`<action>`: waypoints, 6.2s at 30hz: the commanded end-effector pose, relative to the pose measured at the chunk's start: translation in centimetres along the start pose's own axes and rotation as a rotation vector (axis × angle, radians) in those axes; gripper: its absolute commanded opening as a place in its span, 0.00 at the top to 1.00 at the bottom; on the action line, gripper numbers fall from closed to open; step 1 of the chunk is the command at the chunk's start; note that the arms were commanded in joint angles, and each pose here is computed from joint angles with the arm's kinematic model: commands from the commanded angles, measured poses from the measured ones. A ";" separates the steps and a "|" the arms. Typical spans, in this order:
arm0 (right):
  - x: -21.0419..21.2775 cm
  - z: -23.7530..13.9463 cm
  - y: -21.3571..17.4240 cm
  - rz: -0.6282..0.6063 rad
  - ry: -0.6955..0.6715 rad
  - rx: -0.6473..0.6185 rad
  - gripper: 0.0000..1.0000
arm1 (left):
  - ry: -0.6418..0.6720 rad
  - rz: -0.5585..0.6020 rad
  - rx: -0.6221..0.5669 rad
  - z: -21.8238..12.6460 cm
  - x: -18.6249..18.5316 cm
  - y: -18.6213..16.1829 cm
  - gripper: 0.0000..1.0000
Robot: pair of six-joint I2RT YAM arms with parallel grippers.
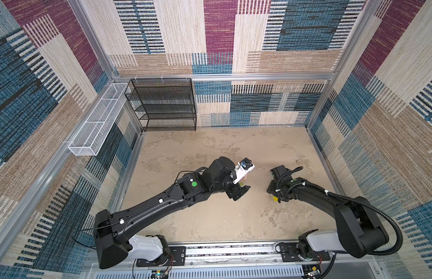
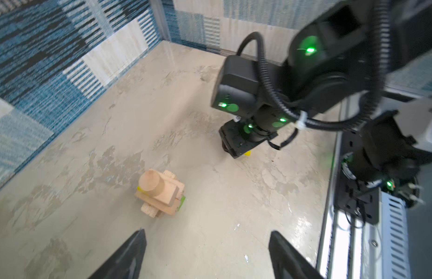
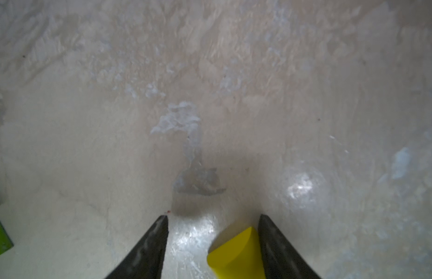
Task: Build the wood block tower
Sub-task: 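Move the open right gripper over the yellow half-round block, then lower the right gripper around the yellow half-round block, then close the right gripper on the yellow half-round block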
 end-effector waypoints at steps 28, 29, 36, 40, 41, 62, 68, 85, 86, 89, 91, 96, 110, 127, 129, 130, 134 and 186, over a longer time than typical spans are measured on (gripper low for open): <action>0.2 -4.5 -1.1 -0.017 0.208 -0.009 0.38 | -0.062 -0.158 0.006 -0.1 1.3 -0.2 0.18; -0.1 -4.3 -0.9 -0.032 0.180 -0.026 0.38 | -0.063 -0.158 0.004 -0.1 1.3 -0.2 0.18; 1.6 -3.1 -0.9 -0.088 0.235 0.020 0.42 | -0.070 -0.165 0.004 -0.1 1.4 -0.1 0.18; 1.7 -2.4 -1.6 -0.090 0.245 0.061 0.42 | -0.065 -0.163 0.004 -0.2 1.5 -0.2 0.19; 1.5 -2.3 -1.8 -0.091 0.237 0.074 0.43 | -0.063 -0.163 0.003 -0.3 1.5 -0.2 0.19; -0.4 -6.3 -4.3 -0.038 0.303 0.148 0.48 | -0.076 -0.191 -0.002 -0.2 1.4 -0.1 0.19; 1.1 -5.6 -1.7 -0.171 0.198 0.131 0.36 | -0.069 -0.207 0.005 0.5 1.6 -0.4 0.19; 0.3 -2.1 -4.3 -0.146 0.191 0.241 0.47 | -0.010 -0.217 0.053 1.0 3.1 -1.1 0.20; 0.0 -2.4 -4.5 -0.146 0.185 0.247 0.47 | -0.006 -0.215 0.049 0.8 3.2 -1.0 0.20; -0.6 -3.0 -5.0 -0.140 0.179 0.265 0.47 | 0.004 -0.210 0.033 0.3 3.3 -0.9 0.20; -0.7 -3.2 -5.5 -0.130 0.192 0.281 0.47 | 0.007 -0.210 0.024 0.1 3.4 -0.8 0.20; -1.3 -2.8 -7.4 -0.096 0.229 0.357 0.48 | 0.003 -0.219 0.025 0.0 3.5 -0.9 0.20; -0.9 -3.9 -10.3 -0.098 0.235 0.438 0.49 | -0.002 -0.236 0.034 0.2 3.7 -0.9 0.20; -0.1 -5.7 -10.0 -0.139 0.144 0.357 0.46 | 0.047 -0.256 0.046 -0.3 4.7 -1.2 0.19; 0.3 -5.8 -10.3 -0.156 0.143 0.360 0.48 | 0.052 -0.257 0.044 -0.4 4.8 -1.1 0.19; 0.5 -5.8 -10.4 -0.168 0.143 0.360 0.48 | 0.055 -0.257 0.044 -0.4 4.8 -1.1 0.19; 0.9 -5.9 -10.7 -0.204 0.126 0.352 0.48 | 0.061 -0.254 0.039 -0.7 4.8 -1.1 0.19; 0.6 -4.8 -11.2 -0.405 0.041 0.319 0.59 | -0.012 -0.360 0.016 -0.6 6.1 -1.2 0.20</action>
Point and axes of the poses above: each gripper's point midway between its finger pads, its own z axis out along the fingers, its own x axis along the line the jaws close on, y = z × x, the point moved 5 cm from there along -z, back along the fingers, and after that the axes turned 2 degrees about z, right-handed, at the moved point
